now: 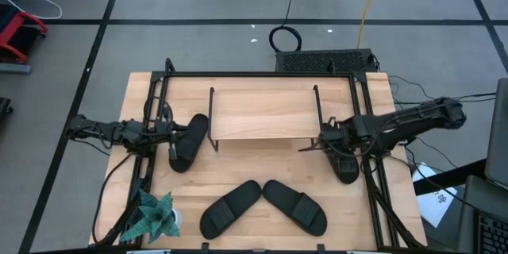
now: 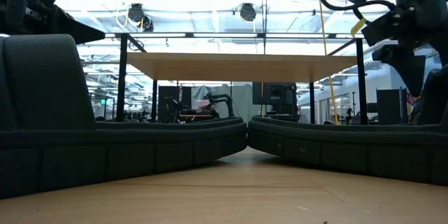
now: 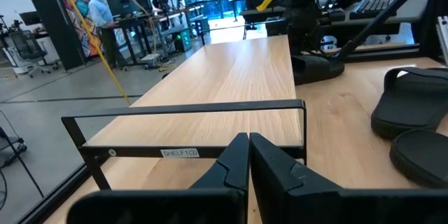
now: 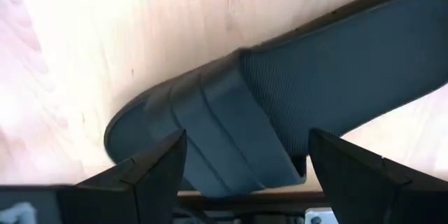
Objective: Pick and place slides into the shelf
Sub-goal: Put the top right black slide on the shelf
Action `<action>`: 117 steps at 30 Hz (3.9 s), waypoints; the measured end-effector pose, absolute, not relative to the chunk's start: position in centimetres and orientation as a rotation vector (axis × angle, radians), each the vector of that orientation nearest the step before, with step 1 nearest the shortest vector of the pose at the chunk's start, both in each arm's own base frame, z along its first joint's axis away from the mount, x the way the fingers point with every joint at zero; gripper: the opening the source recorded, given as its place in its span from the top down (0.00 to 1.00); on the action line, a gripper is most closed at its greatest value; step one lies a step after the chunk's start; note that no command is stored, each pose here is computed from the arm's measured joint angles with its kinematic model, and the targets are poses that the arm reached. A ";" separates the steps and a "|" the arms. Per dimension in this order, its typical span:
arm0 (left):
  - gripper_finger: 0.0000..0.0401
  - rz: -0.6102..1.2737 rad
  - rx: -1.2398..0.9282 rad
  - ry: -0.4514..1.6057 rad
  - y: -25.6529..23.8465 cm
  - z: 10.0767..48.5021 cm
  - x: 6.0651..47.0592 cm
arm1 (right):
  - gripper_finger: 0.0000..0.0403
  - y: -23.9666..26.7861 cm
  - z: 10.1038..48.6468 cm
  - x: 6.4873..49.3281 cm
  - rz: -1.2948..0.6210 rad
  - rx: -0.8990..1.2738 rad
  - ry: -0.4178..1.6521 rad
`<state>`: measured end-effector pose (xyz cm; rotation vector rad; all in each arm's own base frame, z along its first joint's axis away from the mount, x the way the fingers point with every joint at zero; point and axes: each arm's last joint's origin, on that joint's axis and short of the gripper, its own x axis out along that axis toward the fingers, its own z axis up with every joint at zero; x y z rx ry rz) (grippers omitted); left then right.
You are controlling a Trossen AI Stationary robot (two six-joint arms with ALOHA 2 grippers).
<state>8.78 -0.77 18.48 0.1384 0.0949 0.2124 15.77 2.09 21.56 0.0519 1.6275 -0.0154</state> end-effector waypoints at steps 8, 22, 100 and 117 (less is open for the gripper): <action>0.95 0.213 0.137 0.091 -0.8 18.5 8.8 | 0.28 1.6 20.0 15.4 0.075 0.088 1.646; 0.95 0.212 0.141 0.090 -0.8 18.5 8.8 | 0.28 1.3 20.0 15.5 0.039 0.079 1.637; 0.95 0.214 0.118 0.066 -0.8 18.7 8.8 | 1.00 4.4 35.3 17.7 0.354 0.345 1.409; 0.95 0.214 0.122 0.067 -0.8 18.7 8.8 | 1.00 -1.4 38.7 23.5 0.449 0.246 1.264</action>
